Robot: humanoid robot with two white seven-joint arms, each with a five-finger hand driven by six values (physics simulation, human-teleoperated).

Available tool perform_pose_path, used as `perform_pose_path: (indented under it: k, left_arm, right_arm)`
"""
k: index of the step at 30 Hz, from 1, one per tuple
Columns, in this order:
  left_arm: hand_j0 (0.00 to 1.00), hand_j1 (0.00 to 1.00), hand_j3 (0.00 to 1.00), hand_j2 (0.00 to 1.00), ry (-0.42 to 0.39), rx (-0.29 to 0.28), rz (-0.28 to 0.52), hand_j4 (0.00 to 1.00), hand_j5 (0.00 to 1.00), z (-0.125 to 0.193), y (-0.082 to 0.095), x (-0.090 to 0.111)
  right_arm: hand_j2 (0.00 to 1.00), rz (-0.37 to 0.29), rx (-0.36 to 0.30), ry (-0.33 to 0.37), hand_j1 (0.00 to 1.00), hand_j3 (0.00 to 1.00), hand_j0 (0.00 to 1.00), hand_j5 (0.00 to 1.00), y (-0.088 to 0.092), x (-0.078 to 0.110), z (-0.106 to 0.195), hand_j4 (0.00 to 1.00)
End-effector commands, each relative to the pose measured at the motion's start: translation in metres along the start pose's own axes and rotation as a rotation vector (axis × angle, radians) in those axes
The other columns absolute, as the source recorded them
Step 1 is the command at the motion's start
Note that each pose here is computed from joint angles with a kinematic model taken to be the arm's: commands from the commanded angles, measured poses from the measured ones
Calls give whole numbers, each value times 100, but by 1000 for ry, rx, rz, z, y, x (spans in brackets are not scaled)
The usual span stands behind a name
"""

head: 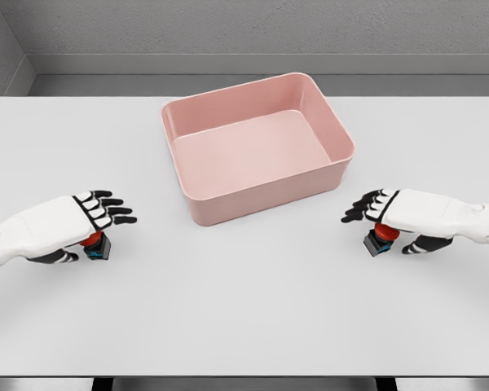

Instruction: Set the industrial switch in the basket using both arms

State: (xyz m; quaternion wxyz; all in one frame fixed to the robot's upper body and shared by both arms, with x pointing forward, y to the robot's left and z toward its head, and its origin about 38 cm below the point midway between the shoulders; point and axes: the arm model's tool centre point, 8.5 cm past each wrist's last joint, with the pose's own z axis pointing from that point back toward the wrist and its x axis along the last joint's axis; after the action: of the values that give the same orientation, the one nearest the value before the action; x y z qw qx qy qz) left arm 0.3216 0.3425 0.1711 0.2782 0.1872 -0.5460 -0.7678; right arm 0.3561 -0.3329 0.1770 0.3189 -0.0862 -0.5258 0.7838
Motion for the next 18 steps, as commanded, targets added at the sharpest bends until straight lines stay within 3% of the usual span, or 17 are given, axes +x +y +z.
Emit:
perform_pose_path:
  k: [1, 8, 11, 15, 18]
  left_arm:
    - [100, 100, 100, 100, 2, 1, -3, 100, 100, -2, -2, 1]
    - [100, 100, 100, 100, -5, -12, -1, 100, 100, -5, -8, 4]
    - [86, 86, 86, 86, -3, -18, -4, 86, 86, -4, -8, 3]
    - [78, 78, 78, 78, 4, -22, -7, 78, 78, -2, -7, 0]
    - [53, 53, 53, 53, 3, -17, -3, 53, 53, -1, -7, 1]
  right_arm:
    - [95, -5, 4, -3, 95, 95, 95, 95, 2, 1, -1, 95]
    - [86, 3, 16, 2, 86, 86, 86, 86, 4, 0, -1, 86]
    - [84, 2, 15, 1, 84, 84, 84, 84, 4, 1, -2, 84]
    - [83, -2, 27, -6, 83, 83, 83, 83, 8, 2, -4, 83]
    - [83, -2, 29, -6, 83, 83, 83, 83, 8, 2, -4, 83]
